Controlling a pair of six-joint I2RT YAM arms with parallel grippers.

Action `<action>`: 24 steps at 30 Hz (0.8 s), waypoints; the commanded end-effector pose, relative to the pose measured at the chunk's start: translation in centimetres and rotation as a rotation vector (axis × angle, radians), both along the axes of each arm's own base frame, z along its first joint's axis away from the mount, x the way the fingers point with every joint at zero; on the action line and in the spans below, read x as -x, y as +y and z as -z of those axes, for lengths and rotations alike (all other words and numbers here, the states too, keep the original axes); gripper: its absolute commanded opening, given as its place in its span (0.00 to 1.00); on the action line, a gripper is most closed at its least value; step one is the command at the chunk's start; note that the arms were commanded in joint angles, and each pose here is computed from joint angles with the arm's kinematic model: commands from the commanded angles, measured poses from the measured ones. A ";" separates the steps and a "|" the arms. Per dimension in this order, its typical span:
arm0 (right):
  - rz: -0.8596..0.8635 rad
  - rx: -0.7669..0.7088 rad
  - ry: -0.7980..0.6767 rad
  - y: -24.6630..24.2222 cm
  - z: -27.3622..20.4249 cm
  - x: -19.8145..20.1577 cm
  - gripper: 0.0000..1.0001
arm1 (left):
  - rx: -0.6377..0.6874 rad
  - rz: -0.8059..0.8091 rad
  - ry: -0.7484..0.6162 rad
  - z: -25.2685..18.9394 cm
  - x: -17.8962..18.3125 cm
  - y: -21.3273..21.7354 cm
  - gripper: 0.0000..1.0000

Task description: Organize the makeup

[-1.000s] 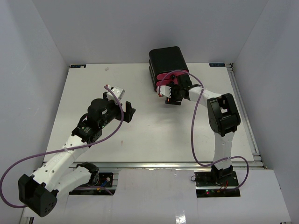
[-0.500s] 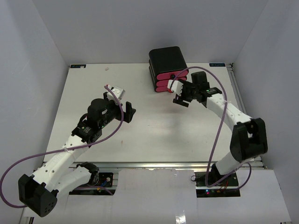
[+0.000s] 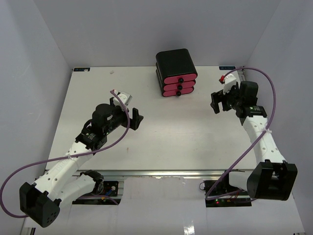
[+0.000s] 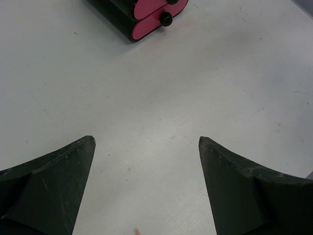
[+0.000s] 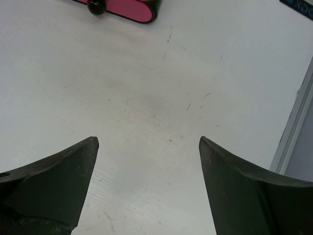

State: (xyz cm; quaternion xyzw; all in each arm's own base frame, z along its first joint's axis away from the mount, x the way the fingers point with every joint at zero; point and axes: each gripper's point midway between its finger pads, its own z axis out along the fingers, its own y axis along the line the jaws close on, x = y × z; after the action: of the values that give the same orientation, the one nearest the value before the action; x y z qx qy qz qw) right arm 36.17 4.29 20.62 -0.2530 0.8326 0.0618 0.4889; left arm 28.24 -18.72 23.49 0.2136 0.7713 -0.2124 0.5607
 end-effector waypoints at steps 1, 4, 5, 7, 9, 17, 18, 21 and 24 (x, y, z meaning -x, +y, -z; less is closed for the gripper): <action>0.167 -0.081 -0.002 -1.8 0.1 2.6 0.90 | 0.010 0.016 0.003 0.3 0.0 -0.3 0.98; 0.192 -0.096 -0.089 -2.1 -1.2 3.6 0.90 | 0.005 0.011 0.007 0.5 -0.1 -0.2 0.98; 0.212 -0.105 -0.104 -2.4 -1.2 3.9 0.90 | 0.004 0.010 0.006 0.5 -0.1 -0.2 0.98; 0.269 -0.120 -0.126 -3.3 -0.6 4.5 0.90 | 0.001 0.006 0.008 0.6 -0.2 -0.1 0.98; 0.329 -0.134 -0.155 -4.6 -0.9 4.6 0.90 | -0.002 0.004 0.010 0.7 -0.2 -0.1 0.98; 0.408 -0.158 -0.193 -6.3 -1.3 4.9 0.90 | -0.016 -0.011 0.015 1.0 -0.5 0.2 0.98; 0.408 -0.158 -0.199 -6.3 -1.3 5.0 0.90 | -0.015 -0.012 0.014 1.0 -0.5 0.2 0.98; 0.411 -0.159 -0.227 -6.4 -1.7 5.3 0.90 | -0.017 -0.013 0.017 1.1 -0.5 0.2 0.98; 0.420 -0.163 -0.258 -6.6 -1.9 5.5 0.90 | -0.020 -0.013 0.021 1.2 -0.5 0.1 0.98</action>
State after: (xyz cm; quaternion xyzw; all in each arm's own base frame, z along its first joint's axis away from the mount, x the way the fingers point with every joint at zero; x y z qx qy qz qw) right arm 30.38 -1.79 20.62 -0.0507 0.8194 0.0049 0.5710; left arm 28.46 -18.85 22.45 0.2155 0.7799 -0.2093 0.5491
